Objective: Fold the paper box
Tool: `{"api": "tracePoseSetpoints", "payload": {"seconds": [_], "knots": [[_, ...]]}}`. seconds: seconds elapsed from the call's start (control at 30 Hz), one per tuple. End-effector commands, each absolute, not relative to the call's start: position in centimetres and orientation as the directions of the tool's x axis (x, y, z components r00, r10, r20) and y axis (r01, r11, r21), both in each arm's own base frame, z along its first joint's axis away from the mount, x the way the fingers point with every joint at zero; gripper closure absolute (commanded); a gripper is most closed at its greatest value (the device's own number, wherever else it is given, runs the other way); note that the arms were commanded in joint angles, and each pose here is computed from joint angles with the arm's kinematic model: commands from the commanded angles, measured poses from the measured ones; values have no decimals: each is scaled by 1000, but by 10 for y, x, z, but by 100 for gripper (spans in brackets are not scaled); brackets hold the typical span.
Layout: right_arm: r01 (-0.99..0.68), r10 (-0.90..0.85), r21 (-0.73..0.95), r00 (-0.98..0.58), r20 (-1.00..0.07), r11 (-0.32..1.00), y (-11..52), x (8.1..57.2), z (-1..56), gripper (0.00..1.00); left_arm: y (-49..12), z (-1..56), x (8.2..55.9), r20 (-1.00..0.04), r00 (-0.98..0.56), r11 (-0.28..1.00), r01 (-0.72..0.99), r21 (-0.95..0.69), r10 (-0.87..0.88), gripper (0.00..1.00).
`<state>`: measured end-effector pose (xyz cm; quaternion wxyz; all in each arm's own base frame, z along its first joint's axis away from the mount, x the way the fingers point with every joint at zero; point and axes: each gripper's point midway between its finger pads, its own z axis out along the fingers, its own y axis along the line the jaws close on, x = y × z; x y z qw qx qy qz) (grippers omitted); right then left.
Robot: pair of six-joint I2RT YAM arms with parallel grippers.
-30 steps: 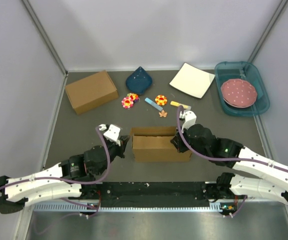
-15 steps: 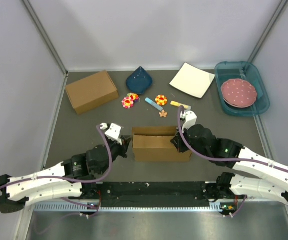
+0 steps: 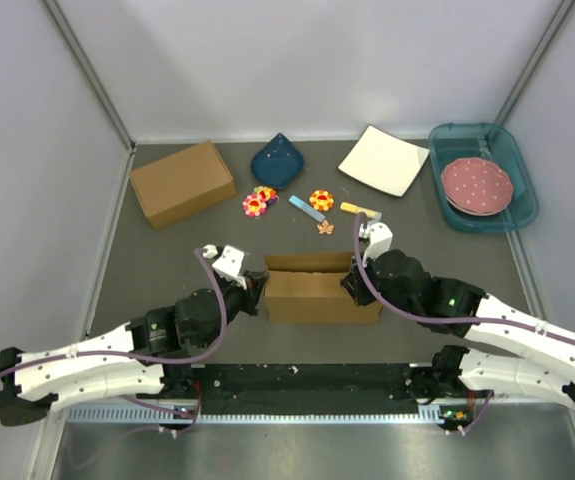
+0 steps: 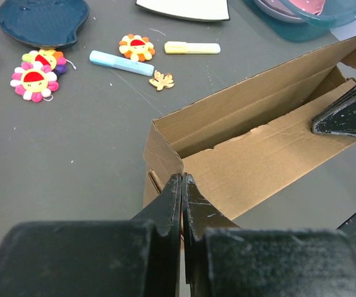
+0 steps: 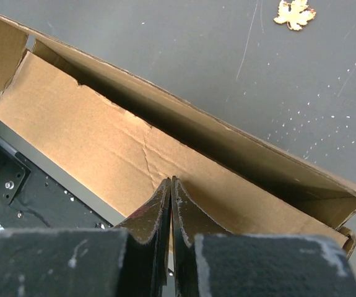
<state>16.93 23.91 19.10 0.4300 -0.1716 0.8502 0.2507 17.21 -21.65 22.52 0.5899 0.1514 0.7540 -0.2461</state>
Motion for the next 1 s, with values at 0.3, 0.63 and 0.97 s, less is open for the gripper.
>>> {"api": "tracePoseSetpoints", "payload": {"seconds": [0.3,0.63,0.97], "knots": [[-512,-166,239,-623,-765,825,229,153,160,100,-216,217,167,-965,-257,818,543,-190,-53,100],[-517,-170,234,-618,-767,824,230,154,161,100,-210,209,169,-969,-248,833,531,-153,-19,100],[-514,-165,234,-616,-770,825,229,154,163,100,-209,188,168,-962,-272,838,532,-121,34,100]]}}
